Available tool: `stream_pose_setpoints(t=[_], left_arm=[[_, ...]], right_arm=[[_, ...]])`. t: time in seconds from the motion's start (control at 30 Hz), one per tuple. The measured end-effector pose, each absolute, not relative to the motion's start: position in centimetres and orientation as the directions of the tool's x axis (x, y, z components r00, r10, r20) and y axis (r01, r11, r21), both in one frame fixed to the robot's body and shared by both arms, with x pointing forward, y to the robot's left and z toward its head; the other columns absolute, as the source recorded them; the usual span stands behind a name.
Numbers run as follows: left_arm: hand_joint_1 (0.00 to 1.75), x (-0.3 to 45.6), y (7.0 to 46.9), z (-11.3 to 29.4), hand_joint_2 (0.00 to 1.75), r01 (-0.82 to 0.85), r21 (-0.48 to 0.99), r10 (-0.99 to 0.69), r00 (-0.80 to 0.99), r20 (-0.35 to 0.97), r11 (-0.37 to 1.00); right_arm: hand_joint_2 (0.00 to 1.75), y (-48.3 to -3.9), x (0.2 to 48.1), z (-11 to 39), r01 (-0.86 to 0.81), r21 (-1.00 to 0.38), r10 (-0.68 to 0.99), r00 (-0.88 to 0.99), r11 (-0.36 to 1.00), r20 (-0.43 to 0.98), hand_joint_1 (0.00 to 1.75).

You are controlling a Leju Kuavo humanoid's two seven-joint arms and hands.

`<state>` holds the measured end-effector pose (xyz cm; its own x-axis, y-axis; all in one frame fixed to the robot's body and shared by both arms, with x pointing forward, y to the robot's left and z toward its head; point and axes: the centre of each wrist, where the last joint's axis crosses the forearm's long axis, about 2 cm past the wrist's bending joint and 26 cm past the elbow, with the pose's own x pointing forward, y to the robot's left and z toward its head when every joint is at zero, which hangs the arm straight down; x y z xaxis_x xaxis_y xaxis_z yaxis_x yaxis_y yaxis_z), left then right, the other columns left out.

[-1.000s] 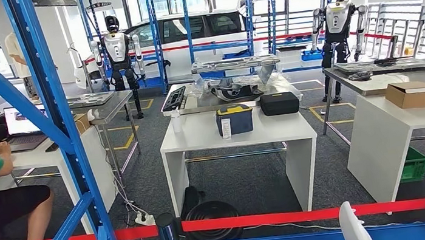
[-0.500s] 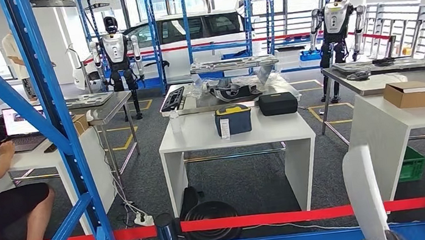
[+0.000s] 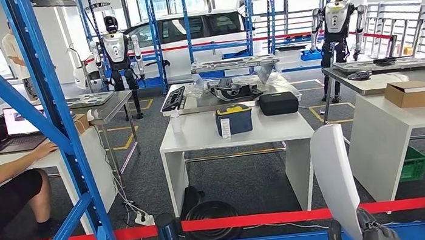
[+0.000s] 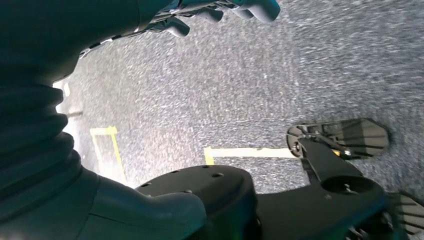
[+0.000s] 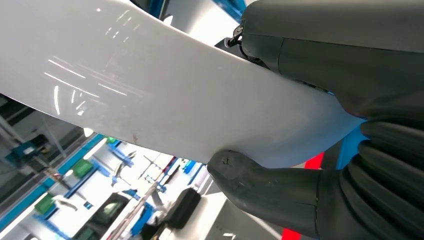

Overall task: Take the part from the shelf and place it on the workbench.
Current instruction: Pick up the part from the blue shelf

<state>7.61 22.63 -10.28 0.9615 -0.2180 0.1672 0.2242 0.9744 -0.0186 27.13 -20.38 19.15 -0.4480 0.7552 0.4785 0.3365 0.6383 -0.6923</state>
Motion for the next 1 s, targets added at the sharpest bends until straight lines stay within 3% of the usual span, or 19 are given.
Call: stream_pose_setpoints(t=[0.47, 1.0], left_arm=[[0.00, 5.8, 23.2, -10.6, 1.75, 0.272, 0.009, -0.271, 0.959, 0.084, 0.962], [0.00, 6.5, 23.3, -10.5, 1.75, 0.287, 0.016, -0.287, 0.953, 0.099, 0.958]], right_arm=[[1.75, -19.7, 27.2, 18.1, 0.221, -0.763, 0.755, -0.458, 0.608, 0.469, 1.75], [1.75, -19.9, 26.5, 17.2, 0.177, -0.773, 0.740, -0.475, 0.610, 0.476, 1.75]])
